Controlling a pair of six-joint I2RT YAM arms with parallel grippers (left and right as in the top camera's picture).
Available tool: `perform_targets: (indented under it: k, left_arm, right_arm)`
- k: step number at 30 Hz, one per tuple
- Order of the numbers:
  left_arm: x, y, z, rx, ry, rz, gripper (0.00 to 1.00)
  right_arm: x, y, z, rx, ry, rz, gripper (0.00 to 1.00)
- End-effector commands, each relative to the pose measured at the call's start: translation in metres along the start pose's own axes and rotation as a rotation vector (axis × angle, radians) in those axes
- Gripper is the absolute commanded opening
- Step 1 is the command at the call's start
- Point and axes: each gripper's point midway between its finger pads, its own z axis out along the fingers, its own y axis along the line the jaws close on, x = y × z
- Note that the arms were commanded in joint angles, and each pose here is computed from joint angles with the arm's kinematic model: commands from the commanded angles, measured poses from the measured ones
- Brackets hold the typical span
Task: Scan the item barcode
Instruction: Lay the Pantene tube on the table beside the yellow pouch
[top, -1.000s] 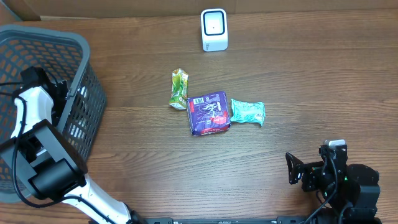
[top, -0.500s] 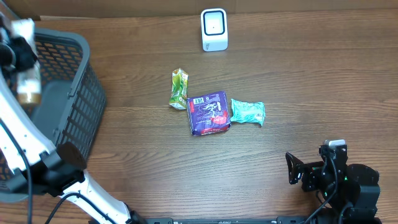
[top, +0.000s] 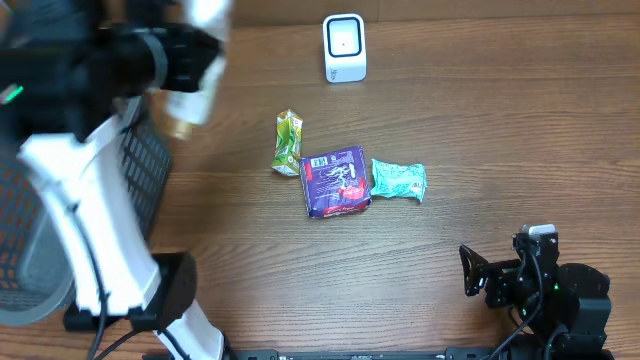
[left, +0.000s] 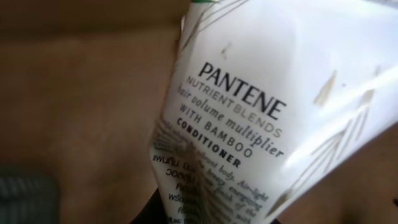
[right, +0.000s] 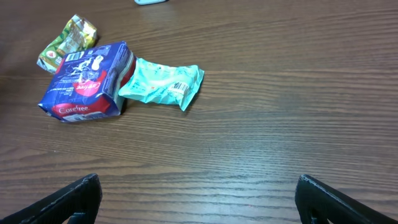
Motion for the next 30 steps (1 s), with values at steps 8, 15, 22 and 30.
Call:
perform_targets:
  k: [8, 15, 22, 30]
  left_arm:
    - [0.158, 0.053, 0.161, -0.290, 0.591, -0.243, 0.04]
    - [0.208, 0.079, 0.234, -0.296, 0.537, -0.352, 0.04]
    - [0.256, 0.086, 0.269, -0.296, 0.512, -0.416, 0.04]
    - [0.264, 0.038, 0.283, -0.166, 0.537, -0.351, 0.07]
  right_arm:
    - [-0.009, 0.001, -0.005, 0.006, -0.028, -0.007, 1.00]
    - [-0.009, 0.001, -0.005, 0.006, -0.028, -0.007, 1.00]
    - [-0.009, 0.001, -0.005, 0.006, -0.028, -0.007, 1.00]
    - [-0.009, 0.001, -0.005, 0.006, -0.028, -0.007, 1.00]
